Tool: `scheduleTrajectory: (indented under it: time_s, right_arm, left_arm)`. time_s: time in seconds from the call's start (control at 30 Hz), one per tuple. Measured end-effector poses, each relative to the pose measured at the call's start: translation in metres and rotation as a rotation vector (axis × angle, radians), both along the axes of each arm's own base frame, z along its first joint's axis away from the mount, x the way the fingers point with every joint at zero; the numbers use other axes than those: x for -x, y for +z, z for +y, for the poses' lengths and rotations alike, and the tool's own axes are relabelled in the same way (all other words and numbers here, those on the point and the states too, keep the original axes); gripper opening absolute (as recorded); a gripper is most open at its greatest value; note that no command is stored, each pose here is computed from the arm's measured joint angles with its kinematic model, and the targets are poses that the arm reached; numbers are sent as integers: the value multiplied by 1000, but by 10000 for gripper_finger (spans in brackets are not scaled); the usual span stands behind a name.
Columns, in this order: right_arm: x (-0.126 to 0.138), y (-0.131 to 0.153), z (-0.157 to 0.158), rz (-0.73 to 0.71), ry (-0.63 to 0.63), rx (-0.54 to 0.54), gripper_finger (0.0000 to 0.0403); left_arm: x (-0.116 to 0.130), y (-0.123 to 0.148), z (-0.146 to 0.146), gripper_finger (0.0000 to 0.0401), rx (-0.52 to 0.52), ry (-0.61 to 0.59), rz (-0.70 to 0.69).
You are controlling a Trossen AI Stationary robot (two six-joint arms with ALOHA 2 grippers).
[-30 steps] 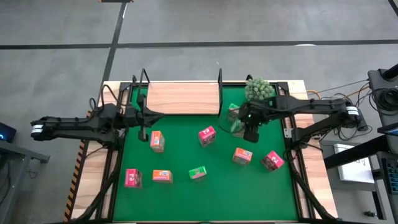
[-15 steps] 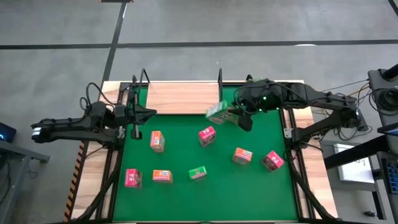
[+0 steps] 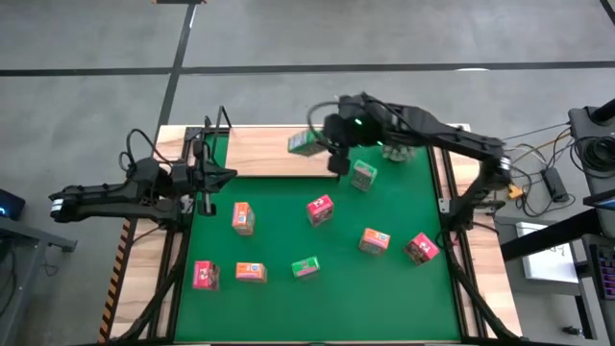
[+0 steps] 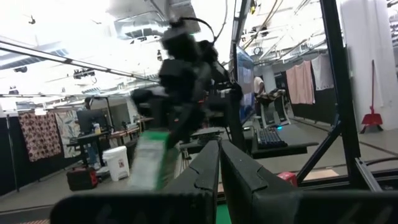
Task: Stack cereal on shelf
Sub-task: Put the middle right green cereal box on the shelf
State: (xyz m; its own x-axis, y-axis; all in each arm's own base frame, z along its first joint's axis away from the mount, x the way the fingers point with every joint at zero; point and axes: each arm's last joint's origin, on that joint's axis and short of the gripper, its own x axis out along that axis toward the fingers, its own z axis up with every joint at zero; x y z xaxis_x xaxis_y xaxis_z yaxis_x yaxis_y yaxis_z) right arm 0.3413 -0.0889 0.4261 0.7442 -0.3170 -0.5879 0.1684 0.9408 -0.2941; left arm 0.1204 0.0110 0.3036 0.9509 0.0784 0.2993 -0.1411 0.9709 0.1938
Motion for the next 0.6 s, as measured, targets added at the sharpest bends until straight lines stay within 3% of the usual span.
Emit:
scheduleTrajectory:
  time_s: [0.13,0.6]
  right_arm:
    - [-25,-8,-25,58,17,50,127]
    - [-82,-62,-94,164,63,43,128]
  left_arm:
    - [2,-1,0,0,1,0,7]
    - [18,-2,-2,0,46,-13,18]
